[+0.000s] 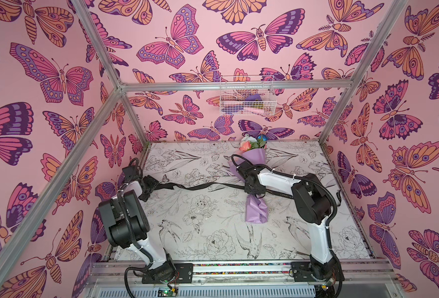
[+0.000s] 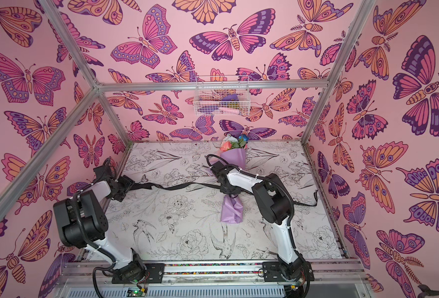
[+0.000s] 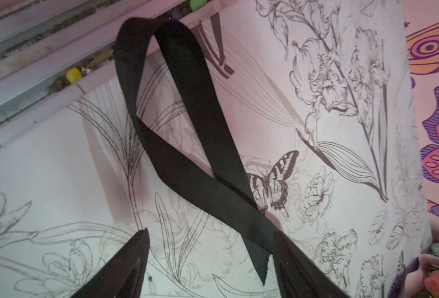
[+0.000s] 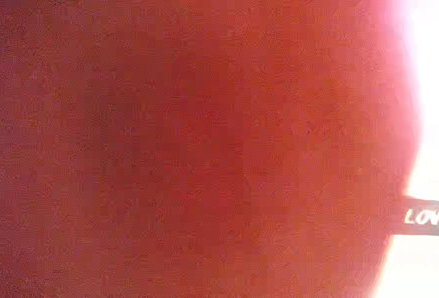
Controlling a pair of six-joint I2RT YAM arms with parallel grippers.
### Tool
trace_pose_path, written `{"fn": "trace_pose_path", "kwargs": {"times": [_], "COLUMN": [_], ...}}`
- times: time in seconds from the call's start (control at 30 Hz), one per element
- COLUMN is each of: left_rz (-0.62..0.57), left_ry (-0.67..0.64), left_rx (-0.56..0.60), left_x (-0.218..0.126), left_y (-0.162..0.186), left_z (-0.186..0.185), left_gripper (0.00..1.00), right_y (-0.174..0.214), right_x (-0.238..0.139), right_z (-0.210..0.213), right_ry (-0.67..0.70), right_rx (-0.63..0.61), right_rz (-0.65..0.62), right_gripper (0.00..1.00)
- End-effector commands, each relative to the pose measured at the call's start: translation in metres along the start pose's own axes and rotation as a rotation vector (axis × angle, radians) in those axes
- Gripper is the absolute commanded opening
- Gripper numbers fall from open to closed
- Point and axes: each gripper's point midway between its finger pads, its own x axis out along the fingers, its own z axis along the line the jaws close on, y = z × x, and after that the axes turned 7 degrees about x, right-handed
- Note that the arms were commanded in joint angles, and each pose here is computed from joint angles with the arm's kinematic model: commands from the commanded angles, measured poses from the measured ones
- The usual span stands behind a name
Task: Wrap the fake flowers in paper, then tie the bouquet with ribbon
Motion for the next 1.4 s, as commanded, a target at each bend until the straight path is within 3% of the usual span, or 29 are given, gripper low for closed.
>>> {"fn": "trace_pose_path", "kwargs": {"times": [0.0, 0.17, 0.5, 0.53, 0.57, 0.87, 1.37], "left_rz": [0.061, 0.062, 0.081, 0.085, 0.088, 0.089, 0.092], "left_ry": [-0.053, -0.117, -0.186, -0.181, -0.178, -0.147, -0.118], "left_rx": [0.050, 0.092, 0.144, 0.142, 0.142, 0.161, 0.171], "left_x": [0.001, -0.003, -0.008, -0.008, -0.008, -0.009, -0.012], "left_y": [0.008, 0.002, -0.006, -0.005, -0.005, -0.008, -0.007], "left_z": [0.010, 0.019, 0.032, 0.032, 0.032, 0.026, 0.019], "left_gripper": [0.77, 0.80, 0.92, 0.93, 0.93, 0.89, 0.97], "right_y": [0.046, 0.036, 0.024, 0.022, 0.022, 0.014, -0.001], "right_x": [0.028, 0.015, -0.020, -0.022, -0.025, -0.045, -0.087], "right_z": [-0.029, -0.021, -0.019, -0.019, -0.019, -0.008, -0.014], "right_ry": [0.111, 0.072, -0.007, -0.013, -0.021, -0.108, -0.173], "right_rx": [-0.037, -0.029, 0.021, 0.025, 0.027, 0.043, 0.031], "right_rz": [0.166, 0.150, 0.103, 0.098, 0.095, 0.084, 0.015], "right_gripper": [0.38, 0.54, 0.73, 0.81, 1.00, 0.99, 0.99]}}
